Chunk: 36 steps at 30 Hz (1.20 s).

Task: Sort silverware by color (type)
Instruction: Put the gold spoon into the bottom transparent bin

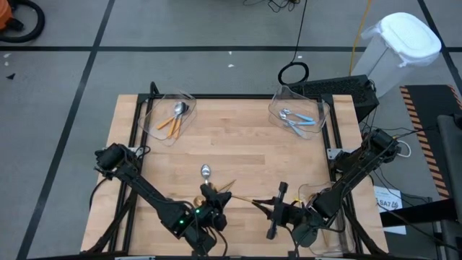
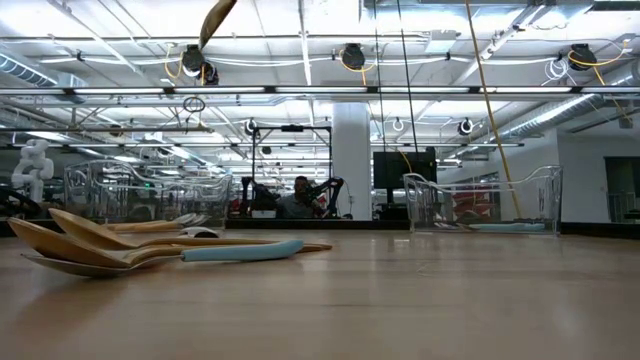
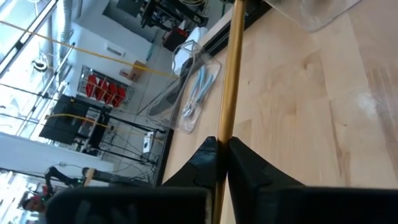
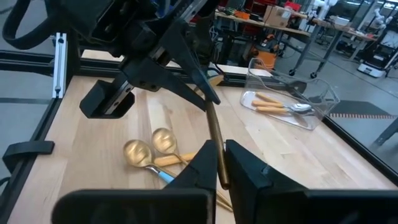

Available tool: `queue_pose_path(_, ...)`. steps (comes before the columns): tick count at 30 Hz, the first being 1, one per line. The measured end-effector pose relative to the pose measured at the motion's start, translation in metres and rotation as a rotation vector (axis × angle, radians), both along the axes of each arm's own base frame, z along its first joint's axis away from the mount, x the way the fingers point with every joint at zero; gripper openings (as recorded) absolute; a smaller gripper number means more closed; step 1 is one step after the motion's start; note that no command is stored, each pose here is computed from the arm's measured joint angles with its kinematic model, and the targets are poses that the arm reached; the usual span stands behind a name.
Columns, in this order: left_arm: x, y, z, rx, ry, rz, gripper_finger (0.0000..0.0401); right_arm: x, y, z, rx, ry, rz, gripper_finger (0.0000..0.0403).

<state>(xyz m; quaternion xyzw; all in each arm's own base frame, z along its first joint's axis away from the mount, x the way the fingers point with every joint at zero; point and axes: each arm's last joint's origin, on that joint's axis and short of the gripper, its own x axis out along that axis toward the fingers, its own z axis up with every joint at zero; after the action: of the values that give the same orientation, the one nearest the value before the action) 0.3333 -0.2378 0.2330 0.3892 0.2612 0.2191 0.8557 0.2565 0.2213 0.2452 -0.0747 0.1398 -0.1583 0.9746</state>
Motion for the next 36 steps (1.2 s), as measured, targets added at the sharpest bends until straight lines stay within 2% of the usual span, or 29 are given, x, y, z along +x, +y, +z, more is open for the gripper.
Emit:
queue_pose_path(7,-0.0010,-0.0016,-0.0001,-0.002,0.003,-0.008,0.0031,0.0000,-0.0002,-0.0002,-0.012,0.005,0.001,0.0014)
queue_pose_path(13,-0.0022,-0.0040,0.0012,0.010,-0.006,-0.008,0.0033,0.0006,-0.0009,-0.0009,-0.016,0.008,-0.003,0.0074)
queue_pose_path(16,-0.0021,-0.0035,0.0011,0.015,-0.002,-0.008,0.0034,0.0012,-0.0015,-0.0008,-0.014,0.007,-0.005,0.0089)
queue_pose_path(36,-0.0025,-0.0033,0.0005,0.023,0.013,-0.014,0.0035,0.0028,-0.0010,0.0015,-0.003,-0.010,-0.001,0.0059)
